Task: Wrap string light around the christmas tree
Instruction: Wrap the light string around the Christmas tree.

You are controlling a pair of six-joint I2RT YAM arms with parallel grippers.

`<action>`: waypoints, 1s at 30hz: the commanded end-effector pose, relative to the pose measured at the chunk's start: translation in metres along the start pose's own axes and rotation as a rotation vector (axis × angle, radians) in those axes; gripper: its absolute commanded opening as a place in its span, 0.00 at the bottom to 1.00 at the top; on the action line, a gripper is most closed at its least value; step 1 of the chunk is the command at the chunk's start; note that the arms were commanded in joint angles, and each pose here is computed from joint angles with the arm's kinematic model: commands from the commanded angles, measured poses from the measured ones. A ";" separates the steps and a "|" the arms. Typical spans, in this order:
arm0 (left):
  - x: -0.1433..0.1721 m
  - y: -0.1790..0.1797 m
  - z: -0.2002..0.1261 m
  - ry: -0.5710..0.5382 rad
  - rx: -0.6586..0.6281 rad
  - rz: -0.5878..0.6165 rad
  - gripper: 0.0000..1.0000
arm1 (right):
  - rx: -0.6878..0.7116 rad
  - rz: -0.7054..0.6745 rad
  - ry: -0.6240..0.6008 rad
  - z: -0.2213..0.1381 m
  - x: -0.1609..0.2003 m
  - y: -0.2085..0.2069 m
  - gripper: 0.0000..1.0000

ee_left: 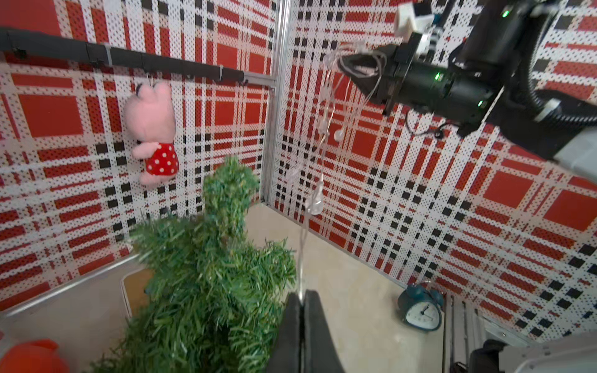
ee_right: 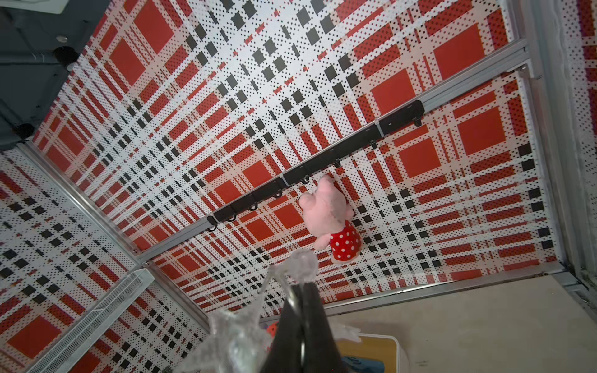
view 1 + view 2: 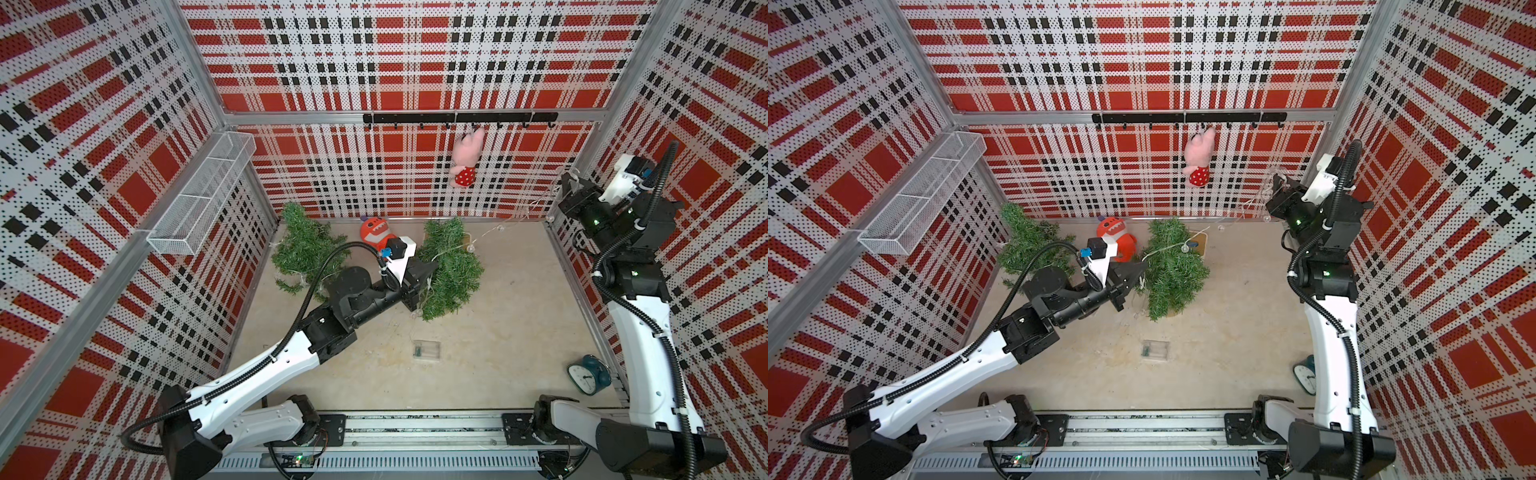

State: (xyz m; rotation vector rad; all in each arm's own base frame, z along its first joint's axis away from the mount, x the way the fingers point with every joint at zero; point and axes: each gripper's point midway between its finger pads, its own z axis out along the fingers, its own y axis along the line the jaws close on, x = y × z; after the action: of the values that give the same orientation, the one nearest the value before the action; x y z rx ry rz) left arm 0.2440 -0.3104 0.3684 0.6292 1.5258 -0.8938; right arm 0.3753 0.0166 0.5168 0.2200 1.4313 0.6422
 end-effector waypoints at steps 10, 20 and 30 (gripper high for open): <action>-0.057 0.066 -0.053 -0.240 -0.186 -0.062 0.00 | -0.267 -0.018 -0.019 0.023 -0.020 0.086 0.00; -0.097 0.109 -0.004 -0.287 -0.236 -0.011 0.00 | -0.232 -0.015 -0.047 0.086 -0.030 0.071 0.00; -0.095 0.126 0.059 -0.282 -0.216 0.000 0.00 | -0.068 -0.058 -0.046 0.116 -0.035 0.009 0.00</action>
State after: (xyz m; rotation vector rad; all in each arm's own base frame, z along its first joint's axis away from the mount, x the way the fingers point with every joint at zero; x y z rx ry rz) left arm 0.3931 -0.2692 0.4096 0.3090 1.4416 -0.7493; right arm 0.4797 0.0594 0.5669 0.0913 1.3763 0.7047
